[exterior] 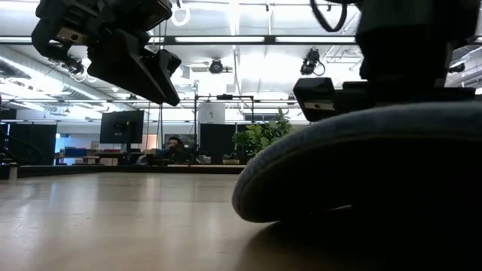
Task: Pick & Place hat
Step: Put the blue cap into the blue bin
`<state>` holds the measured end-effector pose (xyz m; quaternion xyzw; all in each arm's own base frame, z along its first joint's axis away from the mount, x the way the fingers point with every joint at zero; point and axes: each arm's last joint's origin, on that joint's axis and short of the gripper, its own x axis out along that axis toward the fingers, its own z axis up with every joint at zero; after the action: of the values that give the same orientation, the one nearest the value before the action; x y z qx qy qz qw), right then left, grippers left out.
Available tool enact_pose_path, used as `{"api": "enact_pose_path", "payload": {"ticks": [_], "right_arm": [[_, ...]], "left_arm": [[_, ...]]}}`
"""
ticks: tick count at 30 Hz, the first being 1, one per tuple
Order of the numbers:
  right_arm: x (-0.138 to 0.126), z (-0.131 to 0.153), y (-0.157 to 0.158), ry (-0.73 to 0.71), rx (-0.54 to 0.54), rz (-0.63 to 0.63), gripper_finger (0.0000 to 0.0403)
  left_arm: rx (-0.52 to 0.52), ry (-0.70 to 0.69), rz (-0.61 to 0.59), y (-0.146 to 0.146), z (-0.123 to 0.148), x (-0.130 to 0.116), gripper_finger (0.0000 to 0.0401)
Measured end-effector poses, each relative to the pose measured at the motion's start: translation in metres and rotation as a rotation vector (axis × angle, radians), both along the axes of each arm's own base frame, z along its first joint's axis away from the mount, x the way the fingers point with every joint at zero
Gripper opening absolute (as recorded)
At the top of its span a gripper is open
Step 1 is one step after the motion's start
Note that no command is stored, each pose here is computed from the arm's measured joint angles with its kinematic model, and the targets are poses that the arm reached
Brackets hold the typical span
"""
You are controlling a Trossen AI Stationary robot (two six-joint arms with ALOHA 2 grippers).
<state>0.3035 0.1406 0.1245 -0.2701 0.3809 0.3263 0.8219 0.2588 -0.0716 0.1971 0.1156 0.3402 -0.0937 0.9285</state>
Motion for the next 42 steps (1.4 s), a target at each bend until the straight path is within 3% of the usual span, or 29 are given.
{"api": "enact_pose_path", "payload": {"ticks": [2, 4, 11, 14, 17, 21, 25, 30, 38, 42], "right_arm": [[0.003, 0.003, -0.001, 0.007, 0.021, -0.033, 0.0032], [0.007, 0.008, -0.001, 0.025, 0.03, -0.063, 0.0015], [0.02, 0.077, -0.007, 0.113, -0.065, -0.373, 0.0026], [0.019, 0.121, -0.008, 0.149, -0.009, -0.54, 0.001], [0.008, 0.163, -0.007, 0.213, 0.081, -0.718, 0.0012], [-0.023, 0.195, -0.007, 0.337, 0.07, -0.964, 0.0014], [-0.061, 0.207, 0.001, 0.455, 0.099, -1.242, 0.001], [-0.101, 0.212, 0.024, 0.587, 0.143, -1.474, 0.0012], [-0.147, 0.205, 0.071, 0.555, 0.214, -1.606, 0.0011], [-0.172, 0.184, 0.087, 0.649, 0.198, -1.711, 0.0011]], "left_arm": [[0.001, 0.0, -0.001, 0.0, 0.0, 0.0, 0.0142], [0.002, 0.0, -0.002, 0.0, 0.0, 0.0, 0.0142], [0.002, 0.0, -0.002, 0.0, 0.0, 0.0, 0.0142], [0.002, -0.001, -0.002, 0.0, 0.0, 0.0, 0.0142], [0.023, -0.009, -0.009, 0.0, 0.0, 0.0, 0.0142], [0.112, -0.028, -0.013, 0.002, 0.001, 0.001, 0.0142], [0.174, -0.05, 0.026, 0.003, 0.002, 0.002, 0.0142], [0.205, -0.085, 0.083, 0.006, 0.005, 0.004, 0.0142], [0.202, -0.113, 0.173, 0.028, 0.007, 0.011, 0.0142], [0.198, -0.133, 0.221, 0.04, 0.009, 0.014, 0.0142]]}}
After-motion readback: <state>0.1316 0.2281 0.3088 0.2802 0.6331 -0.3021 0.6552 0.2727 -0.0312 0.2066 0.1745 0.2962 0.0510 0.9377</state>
